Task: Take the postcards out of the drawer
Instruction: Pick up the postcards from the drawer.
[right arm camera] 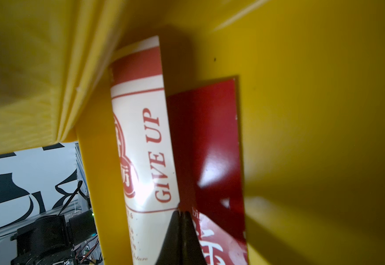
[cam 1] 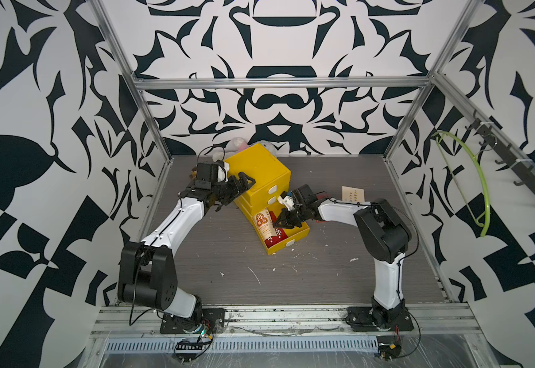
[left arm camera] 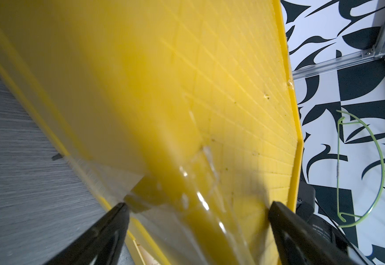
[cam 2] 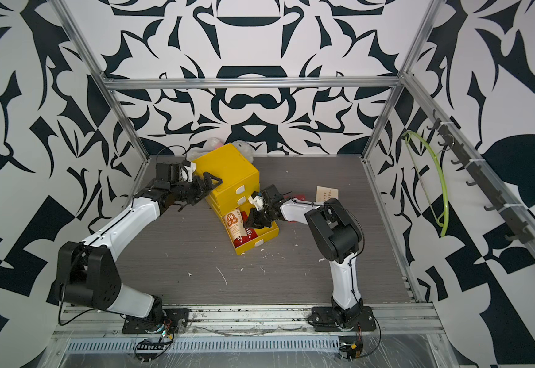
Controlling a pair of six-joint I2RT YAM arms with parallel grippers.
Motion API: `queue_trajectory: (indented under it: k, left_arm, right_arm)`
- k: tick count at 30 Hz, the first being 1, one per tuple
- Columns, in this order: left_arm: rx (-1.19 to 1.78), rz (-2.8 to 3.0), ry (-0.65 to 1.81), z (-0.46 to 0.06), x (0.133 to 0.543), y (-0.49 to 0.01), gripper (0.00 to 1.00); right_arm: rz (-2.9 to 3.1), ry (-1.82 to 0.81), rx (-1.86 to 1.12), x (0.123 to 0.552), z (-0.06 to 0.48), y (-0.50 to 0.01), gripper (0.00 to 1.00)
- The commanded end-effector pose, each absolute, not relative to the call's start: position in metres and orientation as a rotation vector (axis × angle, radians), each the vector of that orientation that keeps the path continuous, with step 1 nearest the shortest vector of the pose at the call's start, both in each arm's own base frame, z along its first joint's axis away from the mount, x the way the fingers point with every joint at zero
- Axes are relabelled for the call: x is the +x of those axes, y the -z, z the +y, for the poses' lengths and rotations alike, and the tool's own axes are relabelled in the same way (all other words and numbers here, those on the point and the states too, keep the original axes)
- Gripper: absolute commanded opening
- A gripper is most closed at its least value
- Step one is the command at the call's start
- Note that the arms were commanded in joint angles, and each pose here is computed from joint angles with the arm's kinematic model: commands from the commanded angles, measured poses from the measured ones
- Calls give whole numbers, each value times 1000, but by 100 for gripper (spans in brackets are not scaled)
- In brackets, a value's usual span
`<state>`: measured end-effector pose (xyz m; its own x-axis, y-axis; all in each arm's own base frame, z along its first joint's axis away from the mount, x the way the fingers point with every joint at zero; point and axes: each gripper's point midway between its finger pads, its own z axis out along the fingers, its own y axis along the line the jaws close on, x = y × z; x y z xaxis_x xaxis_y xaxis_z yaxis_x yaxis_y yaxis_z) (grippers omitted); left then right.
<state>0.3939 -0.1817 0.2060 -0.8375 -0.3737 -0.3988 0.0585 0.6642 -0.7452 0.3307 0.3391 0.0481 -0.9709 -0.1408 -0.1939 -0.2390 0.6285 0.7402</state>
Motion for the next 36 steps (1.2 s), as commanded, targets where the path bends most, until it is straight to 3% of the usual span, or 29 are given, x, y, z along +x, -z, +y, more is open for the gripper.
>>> queue_trajectory:
  k: [1,19,29,36]
  left_arm:
    - [-211,2403,1103,-190,378,-196,100]
    - [-208,2404,1101,-189,378,-196,100]
    - [-212,2404,1097,-189,379,-197,100]
    - [-210,2405,1105,-190,382,-197,100]
  right_arm:
    - [2636,-1284,-386,335,348,-73,0]
    - [2642,-1205,-317,329,307,-106,0]
    - [2660,-1094,-298,338,304,-96,1]
    - [2655,-894,-376,344,321,-83,34]
